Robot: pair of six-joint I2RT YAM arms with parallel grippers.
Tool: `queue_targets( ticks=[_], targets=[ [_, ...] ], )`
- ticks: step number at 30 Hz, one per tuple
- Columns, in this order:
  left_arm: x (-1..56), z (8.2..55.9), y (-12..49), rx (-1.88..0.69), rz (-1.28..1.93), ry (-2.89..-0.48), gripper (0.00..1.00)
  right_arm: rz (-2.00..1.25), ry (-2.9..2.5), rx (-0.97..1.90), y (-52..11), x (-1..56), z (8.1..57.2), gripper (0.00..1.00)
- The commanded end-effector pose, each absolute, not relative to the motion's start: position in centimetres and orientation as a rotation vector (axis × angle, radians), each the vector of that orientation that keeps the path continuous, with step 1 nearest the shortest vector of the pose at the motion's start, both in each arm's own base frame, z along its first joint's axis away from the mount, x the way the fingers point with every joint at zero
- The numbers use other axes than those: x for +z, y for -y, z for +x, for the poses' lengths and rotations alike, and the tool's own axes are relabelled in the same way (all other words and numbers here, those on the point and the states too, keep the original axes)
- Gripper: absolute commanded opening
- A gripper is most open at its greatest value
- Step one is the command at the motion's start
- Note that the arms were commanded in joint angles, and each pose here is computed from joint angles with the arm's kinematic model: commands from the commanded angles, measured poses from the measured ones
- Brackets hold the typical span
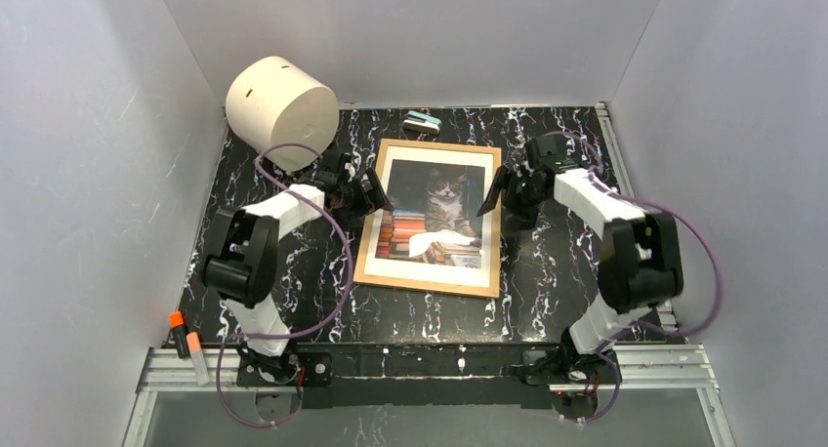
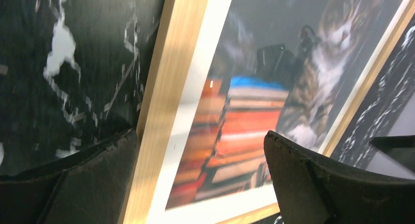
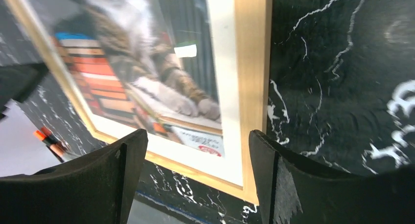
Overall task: Put the photo into the frame
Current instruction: Adjust the photo frame at the center of the board, then reset both arms
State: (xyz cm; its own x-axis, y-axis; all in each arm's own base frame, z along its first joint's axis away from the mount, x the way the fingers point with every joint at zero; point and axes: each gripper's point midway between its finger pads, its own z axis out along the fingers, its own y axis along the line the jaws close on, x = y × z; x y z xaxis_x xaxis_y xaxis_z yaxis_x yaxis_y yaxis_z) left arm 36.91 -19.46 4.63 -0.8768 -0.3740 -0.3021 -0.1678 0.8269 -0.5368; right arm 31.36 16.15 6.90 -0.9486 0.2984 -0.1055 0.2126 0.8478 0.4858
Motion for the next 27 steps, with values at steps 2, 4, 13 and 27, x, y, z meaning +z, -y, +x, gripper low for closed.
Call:
queue_targets(
  ticks=[2,4,13,27],
  targets=[
    [9.6,33.6,15.8,-0.468,-0.331,-2.576,0.98,0.439,-2.523,0.53,-12.7,16.2,33.4,0.85],
    [12.3,32.9,14.4,-0.409,-0.315,-2.518,0.98,0.456,-2.413,0.447,-10.9,18.4,33.0,0.86],
    [22.4,28.2,8.0,-0.216,-0.296,-2.21,0.98,0.618,-1.959,0.176,-2.6,28.1,27.8,0.88],
    [32.4,21.9,0.7,-0.07,-0.44,-1.853,0.98,0.78,-1.693,0.091,2.3,35.2,22.0,0.99]
  ],
)
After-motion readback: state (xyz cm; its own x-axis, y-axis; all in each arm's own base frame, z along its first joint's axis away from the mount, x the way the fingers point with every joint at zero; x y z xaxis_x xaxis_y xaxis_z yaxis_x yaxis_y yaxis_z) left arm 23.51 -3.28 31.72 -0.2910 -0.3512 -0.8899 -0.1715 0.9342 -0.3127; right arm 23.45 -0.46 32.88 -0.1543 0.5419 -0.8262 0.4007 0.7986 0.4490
